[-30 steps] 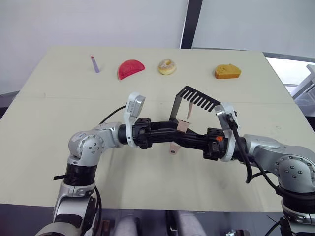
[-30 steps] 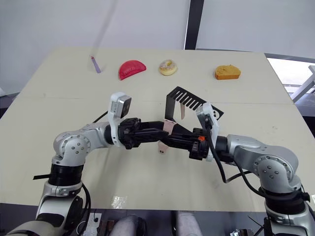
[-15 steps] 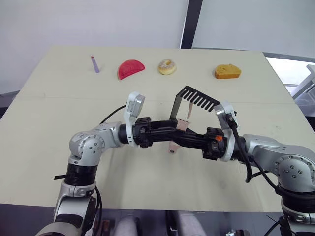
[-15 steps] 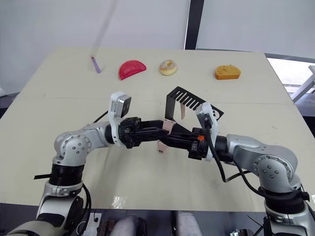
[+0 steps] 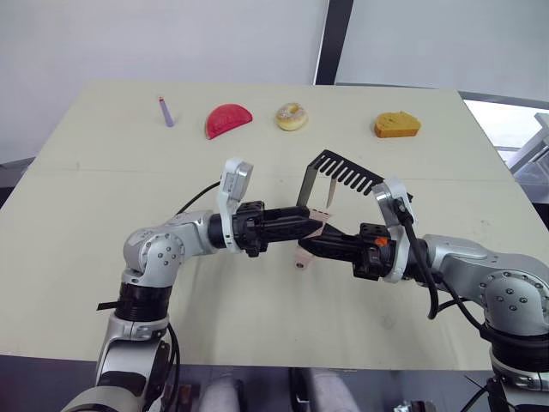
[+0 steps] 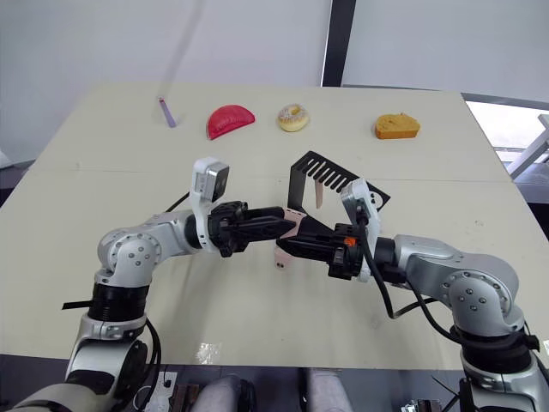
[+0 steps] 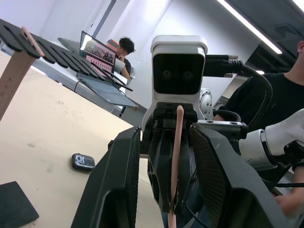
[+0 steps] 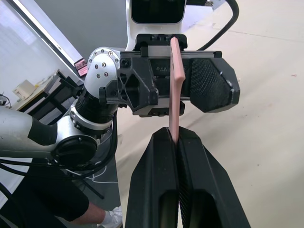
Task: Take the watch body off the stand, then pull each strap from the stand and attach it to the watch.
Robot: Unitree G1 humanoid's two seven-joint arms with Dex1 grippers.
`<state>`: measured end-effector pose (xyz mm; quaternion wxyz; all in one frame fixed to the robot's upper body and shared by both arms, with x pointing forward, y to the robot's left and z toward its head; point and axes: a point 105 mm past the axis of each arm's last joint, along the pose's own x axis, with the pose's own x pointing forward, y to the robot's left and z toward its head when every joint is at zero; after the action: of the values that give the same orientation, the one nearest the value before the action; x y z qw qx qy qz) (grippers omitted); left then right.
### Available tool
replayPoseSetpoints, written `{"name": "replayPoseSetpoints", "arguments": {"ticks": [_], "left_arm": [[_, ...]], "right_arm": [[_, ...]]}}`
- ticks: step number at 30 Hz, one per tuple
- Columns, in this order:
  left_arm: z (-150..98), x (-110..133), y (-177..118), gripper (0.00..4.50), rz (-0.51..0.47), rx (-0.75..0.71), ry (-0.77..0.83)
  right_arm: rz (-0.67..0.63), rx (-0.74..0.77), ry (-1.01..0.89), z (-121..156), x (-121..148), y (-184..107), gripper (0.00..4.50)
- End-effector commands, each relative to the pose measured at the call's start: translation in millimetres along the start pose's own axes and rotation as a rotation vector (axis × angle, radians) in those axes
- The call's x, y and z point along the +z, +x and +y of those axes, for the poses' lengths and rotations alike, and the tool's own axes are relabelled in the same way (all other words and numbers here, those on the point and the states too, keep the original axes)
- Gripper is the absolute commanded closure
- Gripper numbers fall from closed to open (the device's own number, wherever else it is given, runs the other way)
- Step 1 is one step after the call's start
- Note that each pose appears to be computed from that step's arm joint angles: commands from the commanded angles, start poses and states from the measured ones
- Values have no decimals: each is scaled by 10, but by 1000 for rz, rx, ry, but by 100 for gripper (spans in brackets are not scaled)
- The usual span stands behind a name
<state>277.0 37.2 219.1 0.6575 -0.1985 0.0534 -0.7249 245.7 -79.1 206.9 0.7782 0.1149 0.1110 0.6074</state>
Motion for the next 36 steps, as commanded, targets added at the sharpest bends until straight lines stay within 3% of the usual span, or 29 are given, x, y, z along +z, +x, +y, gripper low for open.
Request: {"name": "replayPoseSetpoints", "arguments": {"ticks": [1, 29, 32, 34, 36], "left_arm": [[-55, 58, 32, 269, -11, -28, 30], [-21, -9, 5, 269, -15, -1, 13], [-36, -6, 9, 351, -24, -7, 15], [-49, -7, 15, 448, -29, -13, 14], [-60, -7, 23, 448, -38, -19, 10]], "right_arm": [[-15, 9, -28, 62, 64, -4, 450], [-35, 0, -9, 28, 106, -10, 450], [-38, -1, -6, 27, 106, -10, 450], [-38, -1, -5, 27, 105, -10, 450], [-38, -1, -4, 28, 102, -9, 450]]}}
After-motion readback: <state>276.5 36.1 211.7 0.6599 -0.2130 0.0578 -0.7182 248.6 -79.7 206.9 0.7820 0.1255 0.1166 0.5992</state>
